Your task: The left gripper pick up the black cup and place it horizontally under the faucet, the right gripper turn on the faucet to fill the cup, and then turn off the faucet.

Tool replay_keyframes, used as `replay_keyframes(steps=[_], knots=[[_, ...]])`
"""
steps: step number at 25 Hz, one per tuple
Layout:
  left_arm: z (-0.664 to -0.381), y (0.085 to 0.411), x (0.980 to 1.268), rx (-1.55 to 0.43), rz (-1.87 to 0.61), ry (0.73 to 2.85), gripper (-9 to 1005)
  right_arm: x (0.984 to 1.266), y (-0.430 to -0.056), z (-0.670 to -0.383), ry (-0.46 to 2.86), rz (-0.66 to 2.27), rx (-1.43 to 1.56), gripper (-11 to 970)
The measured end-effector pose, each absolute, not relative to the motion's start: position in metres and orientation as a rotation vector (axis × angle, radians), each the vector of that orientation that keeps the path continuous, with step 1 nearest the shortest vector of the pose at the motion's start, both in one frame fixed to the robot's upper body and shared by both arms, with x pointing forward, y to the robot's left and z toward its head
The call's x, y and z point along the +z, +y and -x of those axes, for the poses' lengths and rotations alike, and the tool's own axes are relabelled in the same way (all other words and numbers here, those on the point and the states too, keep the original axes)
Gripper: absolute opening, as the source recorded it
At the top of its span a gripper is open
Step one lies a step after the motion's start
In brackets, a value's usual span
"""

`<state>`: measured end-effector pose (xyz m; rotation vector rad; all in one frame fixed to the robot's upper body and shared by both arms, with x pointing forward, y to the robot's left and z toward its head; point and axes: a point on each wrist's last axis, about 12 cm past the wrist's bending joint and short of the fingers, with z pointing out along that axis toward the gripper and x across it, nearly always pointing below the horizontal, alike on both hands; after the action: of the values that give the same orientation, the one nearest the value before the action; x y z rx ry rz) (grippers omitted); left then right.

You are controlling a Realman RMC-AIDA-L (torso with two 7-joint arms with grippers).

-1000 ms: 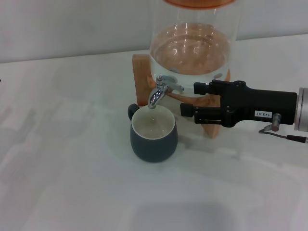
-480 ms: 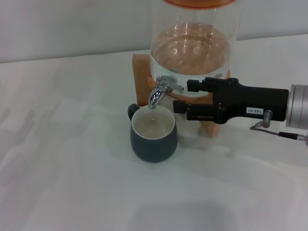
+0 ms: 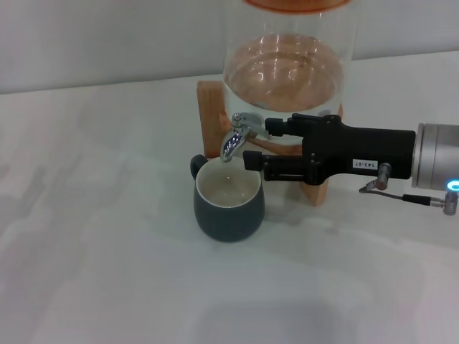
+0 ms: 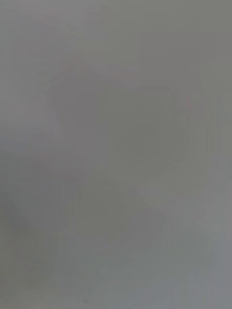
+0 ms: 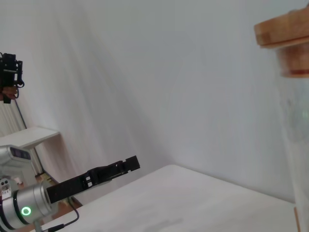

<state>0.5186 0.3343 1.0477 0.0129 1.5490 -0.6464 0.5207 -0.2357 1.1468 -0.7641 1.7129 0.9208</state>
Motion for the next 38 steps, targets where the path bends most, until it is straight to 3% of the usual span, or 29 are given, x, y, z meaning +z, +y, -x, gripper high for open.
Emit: replay_keyframes(steps=[17,23,38], knots=[[-0.519,0.335,1.048,-0.641,-0.014,1.553,763,1.146,-0.230,-0.513,1.702,0.820,0.983,807],[-0.518,0.336,1.047,-0.639,-0.010,1.555,762,1.151,-0.248,-0.510,1.688,0.795,0.987,807],[-0.523,0.339,1.061,-0.651,-0.055,1.514,759,1.151,-0.254,-0.502,1.663,0.840,1.049,807]])
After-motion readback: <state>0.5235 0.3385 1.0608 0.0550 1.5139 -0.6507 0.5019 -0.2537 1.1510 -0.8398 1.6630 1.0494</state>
